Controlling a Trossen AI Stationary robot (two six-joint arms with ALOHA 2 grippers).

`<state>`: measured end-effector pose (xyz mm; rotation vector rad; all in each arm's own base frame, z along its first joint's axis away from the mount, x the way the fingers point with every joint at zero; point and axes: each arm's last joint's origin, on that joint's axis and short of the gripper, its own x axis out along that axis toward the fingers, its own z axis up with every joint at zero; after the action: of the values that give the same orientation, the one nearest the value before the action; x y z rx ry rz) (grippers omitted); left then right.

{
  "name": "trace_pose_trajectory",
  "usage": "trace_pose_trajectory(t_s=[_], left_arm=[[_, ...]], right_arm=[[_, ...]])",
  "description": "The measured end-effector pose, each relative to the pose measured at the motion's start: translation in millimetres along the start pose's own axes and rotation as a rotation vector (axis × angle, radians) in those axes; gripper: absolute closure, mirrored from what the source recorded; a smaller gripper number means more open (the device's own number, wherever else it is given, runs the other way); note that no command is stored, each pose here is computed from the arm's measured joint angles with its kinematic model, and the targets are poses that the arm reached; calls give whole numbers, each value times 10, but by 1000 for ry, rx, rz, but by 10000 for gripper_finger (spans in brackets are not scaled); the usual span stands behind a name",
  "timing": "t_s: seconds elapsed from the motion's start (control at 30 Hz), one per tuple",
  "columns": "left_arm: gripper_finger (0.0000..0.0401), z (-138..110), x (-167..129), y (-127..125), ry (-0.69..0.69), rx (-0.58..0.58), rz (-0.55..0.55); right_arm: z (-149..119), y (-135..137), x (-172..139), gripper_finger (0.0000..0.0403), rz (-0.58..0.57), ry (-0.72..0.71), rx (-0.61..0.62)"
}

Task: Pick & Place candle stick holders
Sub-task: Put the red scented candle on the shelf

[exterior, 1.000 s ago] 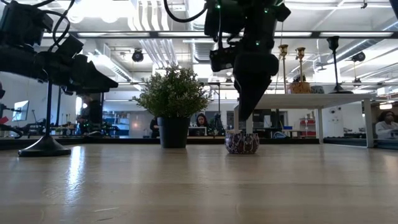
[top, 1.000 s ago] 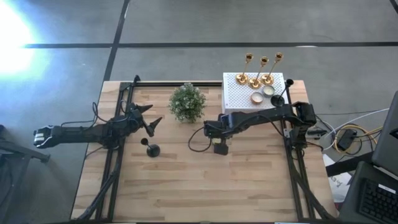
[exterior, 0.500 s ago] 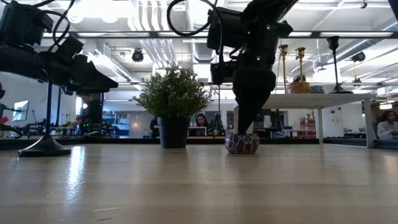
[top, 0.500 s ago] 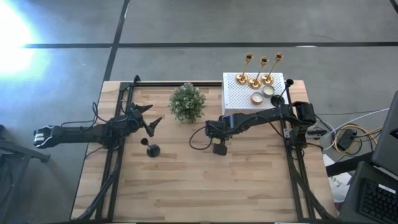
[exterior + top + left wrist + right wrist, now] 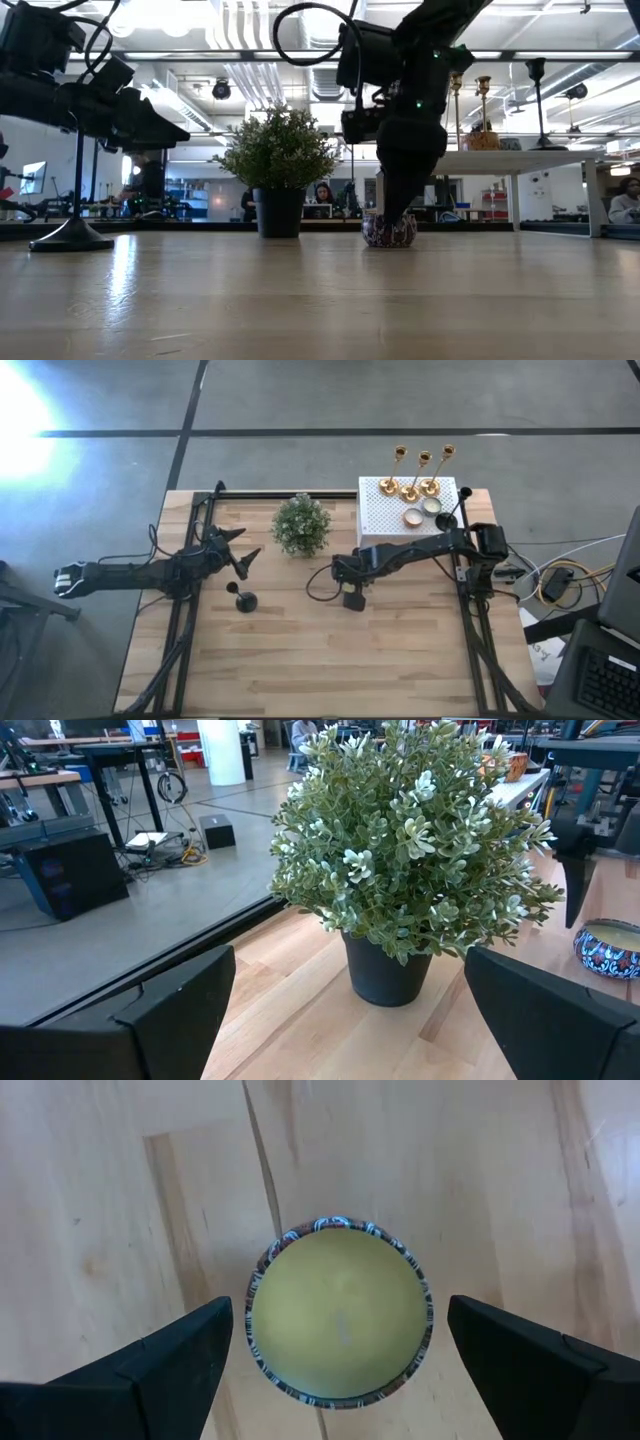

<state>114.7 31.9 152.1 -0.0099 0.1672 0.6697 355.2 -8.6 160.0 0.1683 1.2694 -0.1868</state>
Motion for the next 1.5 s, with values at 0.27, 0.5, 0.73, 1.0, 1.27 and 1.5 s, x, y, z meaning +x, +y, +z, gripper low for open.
trace_pose_trajectory(t_s=[0.27,0.5,0.73,1.0,1.27,1.5], left_arm=[[2,0,0,0,0,0,0],[2,-6,0,0,5,3,0],[2,-5,0,0,5,3,0],[2,-5,0,0,6,3,0],[2,-5,0,0,6,3,0],[2,-7,0,0,7,4,0]], right_arm=[[25,27,251,38,10,67,-28],[77,18,173,66,-26,55,-32],[58,12,157,109,-39,76,-8],[104,16,13,112,-35,56,18],[173,11,-437,112,-38,52,90],[210,-151,-973,112,-65,54,166]])
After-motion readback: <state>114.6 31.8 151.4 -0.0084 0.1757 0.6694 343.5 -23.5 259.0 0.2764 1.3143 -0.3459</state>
